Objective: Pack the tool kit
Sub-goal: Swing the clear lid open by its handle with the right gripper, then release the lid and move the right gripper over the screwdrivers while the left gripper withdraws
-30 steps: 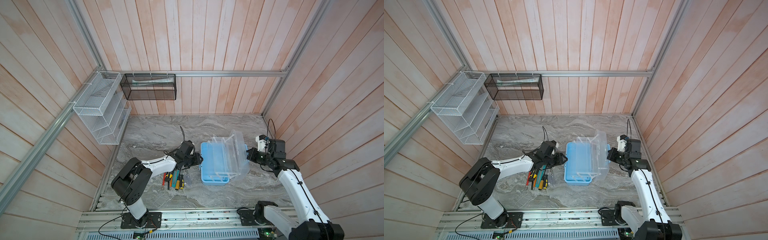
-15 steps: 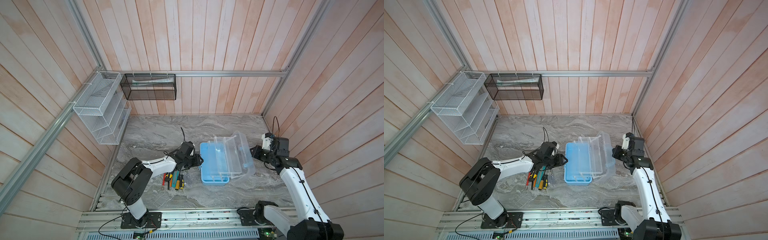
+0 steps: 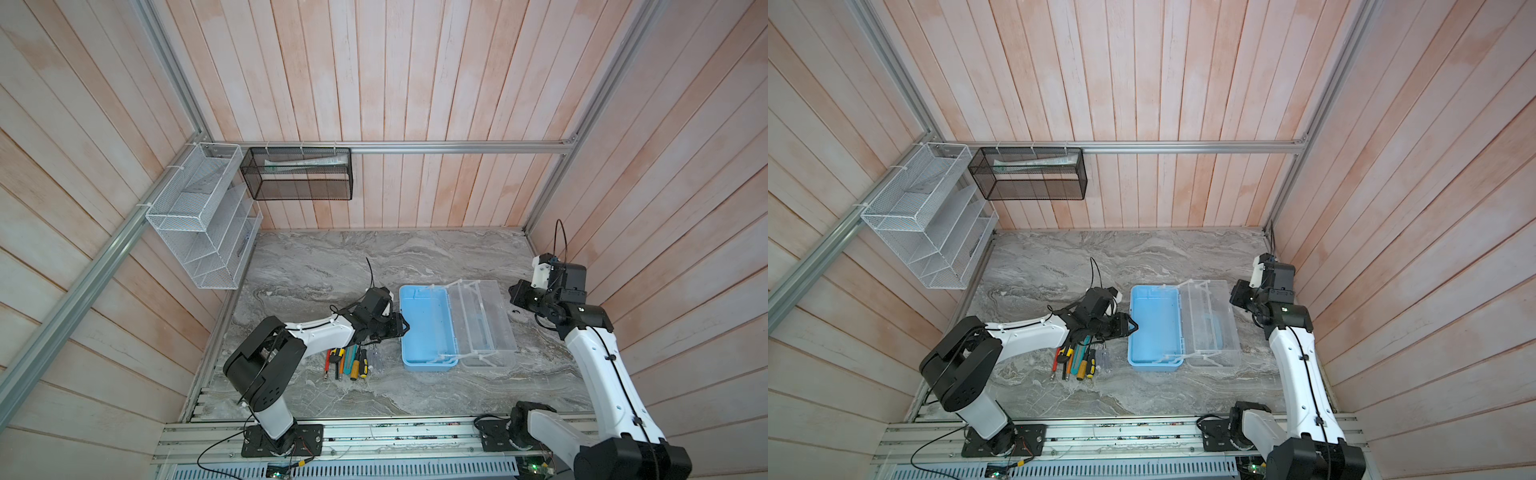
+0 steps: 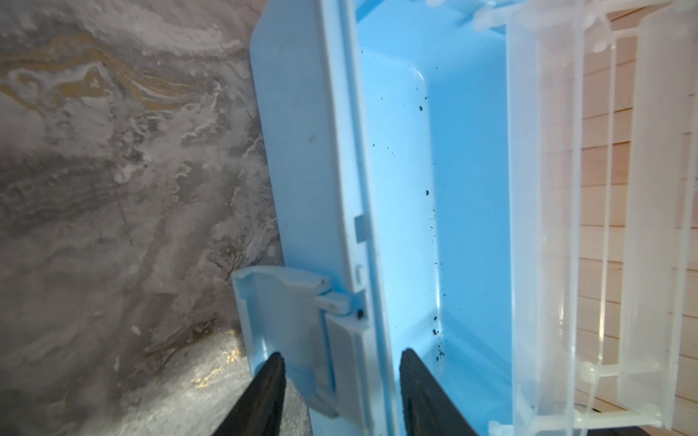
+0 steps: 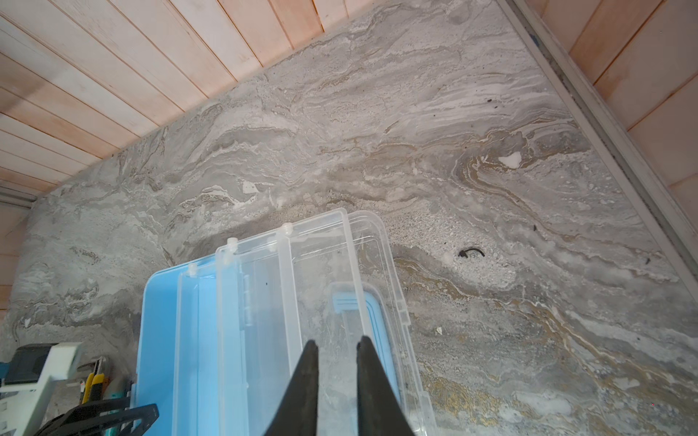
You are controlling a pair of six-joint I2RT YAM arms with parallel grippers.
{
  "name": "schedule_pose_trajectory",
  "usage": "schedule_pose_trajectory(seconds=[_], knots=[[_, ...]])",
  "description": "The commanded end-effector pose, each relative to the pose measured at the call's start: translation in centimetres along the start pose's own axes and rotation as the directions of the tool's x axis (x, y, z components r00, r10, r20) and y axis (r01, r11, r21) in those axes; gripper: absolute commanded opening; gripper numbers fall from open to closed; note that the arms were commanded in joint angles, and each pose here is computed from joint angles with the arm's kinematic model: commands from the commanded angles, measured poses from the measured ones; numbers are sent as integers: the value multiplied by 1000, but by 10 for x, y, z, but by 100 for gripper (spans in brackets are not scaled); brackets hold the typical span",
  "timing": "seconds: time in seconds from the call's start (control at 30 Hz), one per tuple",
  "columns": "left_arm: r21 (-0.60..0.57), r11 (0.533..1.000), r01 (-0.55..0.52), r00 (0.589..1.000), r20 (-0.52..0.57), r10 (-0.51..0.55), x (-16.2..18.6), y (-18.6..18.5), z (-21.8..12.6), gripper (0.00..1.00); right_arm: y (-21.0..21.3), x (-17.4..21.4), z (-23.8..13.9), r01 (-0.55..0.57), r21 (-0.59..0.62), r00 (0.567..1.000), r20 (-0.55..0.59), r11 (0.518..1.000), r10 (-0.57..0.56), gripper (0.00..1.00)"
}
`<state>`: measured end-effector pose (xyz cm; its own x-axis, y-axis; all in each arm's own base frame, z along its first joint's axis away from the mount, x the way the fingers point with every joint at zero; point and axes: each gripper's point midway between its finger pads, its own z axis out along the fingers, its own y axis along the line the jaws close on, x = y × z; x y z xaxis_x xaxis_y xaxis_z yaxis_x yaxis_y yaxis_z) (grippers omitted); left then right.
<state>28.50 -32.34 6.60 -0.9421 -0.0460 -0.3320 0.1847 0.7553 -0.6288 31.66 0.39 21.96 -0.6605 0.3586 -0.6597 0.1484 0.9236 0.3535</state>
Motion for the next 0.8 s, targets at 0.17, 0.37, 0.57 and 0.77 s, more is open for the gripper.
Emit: schedule_pose_trajectory(seconds=[0.17,0.37,0.57,0.77], knots=[[59,996,-71,995,70,67,-15,-27,-14,61,27,28,7,85,-56,991,-99,995,-90,18],[-114,985,-127,956,250,153,-50,-23,-72,86,90,44,-7,193,-125,972,-110,973,-207,18],[-289,954,-82,870,447,210,-72,24,-155,94,164,100,-22,230,-235,950,-155,945,-270,19],[-516,856,4,749,569,340,-68,87,-222,100,223,176,-23,308,-294,902,-212,905,-376,21]])
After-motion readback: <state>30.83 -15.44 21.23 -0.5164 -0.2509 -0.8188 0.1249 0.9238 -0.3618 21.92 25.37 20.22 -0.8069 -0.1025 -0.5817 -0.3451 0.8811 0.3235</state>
